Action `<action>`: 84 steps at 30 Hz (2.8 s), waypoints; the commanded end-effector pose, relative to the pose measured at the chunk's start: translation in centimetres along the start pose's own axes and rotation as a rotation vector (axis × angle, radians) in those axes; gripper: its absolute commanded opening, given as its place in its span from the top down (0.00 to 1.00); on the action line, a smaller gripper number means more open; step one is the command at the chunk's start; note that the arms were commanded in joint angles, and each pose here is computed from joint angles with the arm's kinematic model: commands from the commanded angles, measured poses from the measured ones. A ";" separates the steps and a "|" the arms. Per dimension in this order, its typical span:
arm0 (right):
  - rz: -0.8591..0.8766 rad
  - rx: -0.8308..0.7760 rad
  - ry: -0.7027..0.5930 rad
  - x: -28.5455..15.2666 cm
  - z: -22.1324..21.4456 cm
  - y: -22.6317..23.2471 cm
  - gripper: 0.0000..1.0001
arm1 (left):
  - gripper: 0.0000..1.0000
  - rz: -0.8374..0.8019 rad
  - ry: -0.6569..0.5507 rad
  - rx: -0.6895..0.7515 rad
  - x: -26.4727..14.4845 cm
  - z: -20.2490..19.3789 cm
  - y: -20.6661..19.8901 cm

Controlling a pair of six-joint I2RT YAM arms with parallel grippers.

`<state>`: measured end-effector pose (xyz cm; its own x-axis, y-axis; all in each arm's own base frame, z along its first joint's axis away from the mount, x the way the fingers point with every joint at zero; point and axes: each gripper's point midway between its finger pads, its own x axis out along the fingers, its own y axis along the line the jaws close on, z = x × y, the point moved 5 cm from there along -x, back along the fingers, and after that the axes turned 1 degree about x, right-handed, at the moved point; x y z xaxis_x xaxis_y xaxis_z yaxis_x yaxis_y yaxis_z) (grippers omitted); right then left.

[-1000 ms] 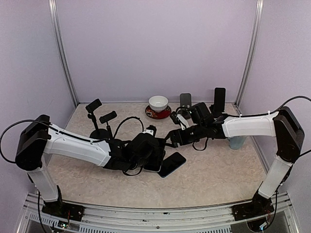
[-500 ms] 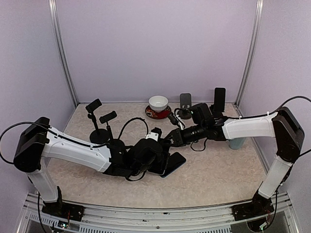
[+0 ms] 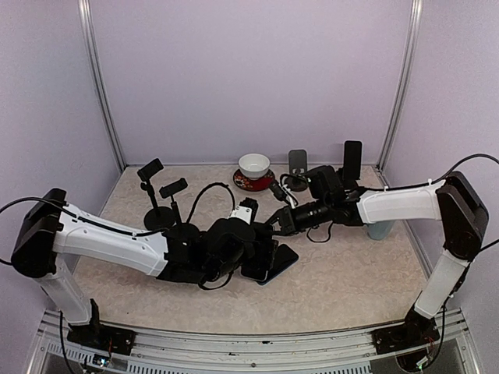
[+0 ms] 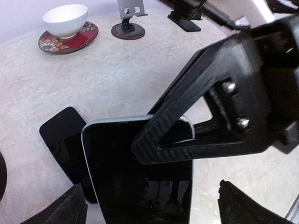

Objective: Place the phone on the phone stand
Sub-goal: Pass from the left arm to the right, then pass from the right arm to the left, then pass from the left arm to the right

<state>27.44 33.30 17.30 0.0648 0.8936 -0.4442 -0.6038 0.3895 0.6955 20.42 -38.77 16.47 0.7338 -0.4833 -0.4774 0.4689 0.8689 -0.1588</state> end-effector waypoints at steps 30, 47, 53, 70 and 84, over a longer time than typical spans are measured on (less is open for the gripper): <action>0.373 -0.556 -0.172 -12.3 1.5 10.4 1.00 | 0.12 -0.912 -0.100 -0.102 -6.6 3.4 -0.6; 0.415 -0.571 -0.189 -12.7 1.9 11.3 1.00 | 0.58 -0.963 -0.085 -0.075 -6.3 3.1 -2.1; 0.415 -0.565 -0.185 -12.6 2.1 11.2 1.00 | 0.86 -0.967 -0.091 -0.055 -6.3 3.2 -2.3; 0.280 -0.441 -0.206 -11.7 3.9 9.6 0.39 | 1.00 -0.858 -0.160 -0.034 -6.6 3.6 -1.4; -0.068 -0.156 -0.314 -11.0 5.7 5.7 0.23 | 1.00 -0.438 -0.203 0.096 -5.2 3.3 -1.0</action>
<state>26.34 26.98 30.19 0.2048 0.9559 -0.2106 -0.7995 0.2875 0.5275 16.21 -37.34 19.60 0.3861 -0.8883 -0.2486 0.8383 0.4503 -0.3073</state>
